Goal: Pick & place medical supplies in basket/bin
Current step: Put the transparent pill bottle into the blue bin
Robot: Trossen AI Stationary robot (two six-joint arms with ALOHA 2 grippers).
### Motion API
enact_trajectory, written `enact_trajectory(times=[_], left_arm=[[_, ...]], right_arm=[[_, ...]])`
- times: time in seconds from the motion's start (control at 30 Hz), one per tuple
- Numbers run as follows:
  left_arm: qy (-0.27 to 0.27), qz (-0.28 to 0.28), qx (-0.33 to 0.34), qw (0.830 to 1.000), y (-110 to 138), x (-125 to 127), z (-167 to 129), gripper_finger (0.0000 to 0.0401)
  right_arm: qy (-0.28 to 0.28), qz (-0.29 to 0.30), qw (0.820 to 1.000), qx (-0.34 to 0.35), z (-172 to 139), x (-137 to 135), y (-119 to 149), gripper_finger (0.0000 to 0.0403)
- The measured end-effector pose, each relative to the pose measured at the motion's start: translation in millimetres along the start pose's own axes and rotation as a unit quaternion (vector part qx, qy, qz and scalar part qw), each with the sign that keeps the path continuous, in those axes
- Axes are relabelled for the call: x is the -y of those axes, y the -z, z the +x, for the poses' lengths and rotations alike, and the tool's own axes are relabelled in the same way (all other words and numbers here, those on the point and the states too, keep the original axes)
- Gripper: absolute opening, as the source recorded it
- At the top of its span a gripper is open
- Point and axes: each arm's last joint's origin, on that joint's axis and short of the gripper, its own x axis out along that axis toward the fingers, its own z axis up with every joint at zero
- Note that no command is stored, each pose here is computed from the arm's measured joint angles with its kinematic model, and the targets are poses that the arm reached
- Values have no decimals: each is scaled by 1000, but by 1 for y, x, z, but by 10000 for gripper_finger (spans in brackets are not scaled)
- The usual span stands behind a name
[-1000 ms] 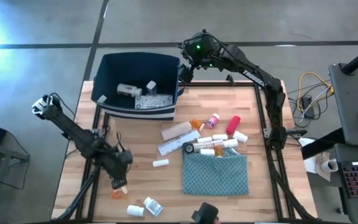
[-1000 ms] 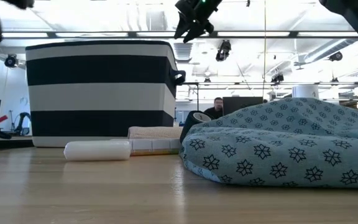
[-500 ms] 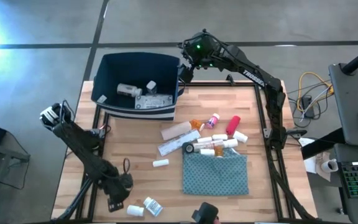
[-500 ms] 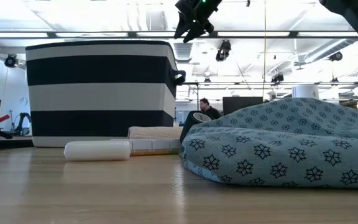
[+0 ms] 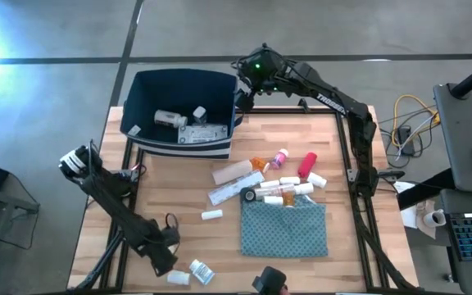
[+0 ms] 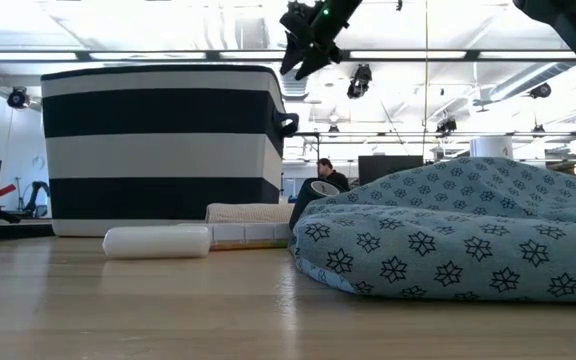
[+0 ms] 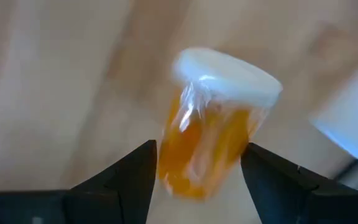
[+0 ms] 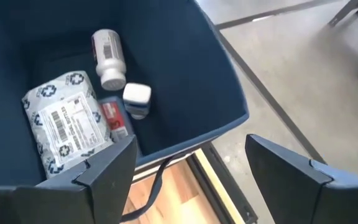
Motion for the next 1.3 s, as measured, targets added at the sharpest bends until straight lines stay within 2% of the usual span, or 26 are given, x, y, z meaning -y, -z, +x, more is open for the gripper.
enact_trajectory(times=[0.23,0.37,0.47,0.63,0.77,0.8,0.9,1.0,1.1,1.17,1.23,1.3], left_arm=[[-32,-38,-11,999,-4,-3,23,213],[-45,-41,-11,998,-5,-8,30,212],[-47,-42,-4,998,-5,-12,30,198],[-49,-43,10,998,-4,-22,24,147],[-76,-42,31,996,0,-39,9,147],[-66,-34,41,996,1,-41,2,147],[13,-18,82,996,7,-42,-39,147],[82,-23,139,987,12,-57,-77,158],[164,-63,246,953,12,-82,-119,161],[197,-104,339,914,9,-103,-141,161],[224,-134,450,854,7,-122,-165,161],[238,-130,559,783,6,-136,-190,161]], right_arm=[[-1,7,1000,-16,9,-1,7,297],[0,8,1000,-13,10,-2,6,294],[0,9,1000,-5,10,-1,5,290],[1,21,1000,12,6,-1,1,282],[3,28,998,48,-14,2,-7,275],[3,29,998,54,-21,3,-8,274],[4,33,997,70,-38,6,-10,270],[4,37,996,86,-56,8,-12,267],[5,40,994,106,-76,11,-14,265],[6,42,993,115,-85,12,-15,265],[7,44,992,118,-91,13,-14,265],[6,50,992,116,-95,14,-13,265]])
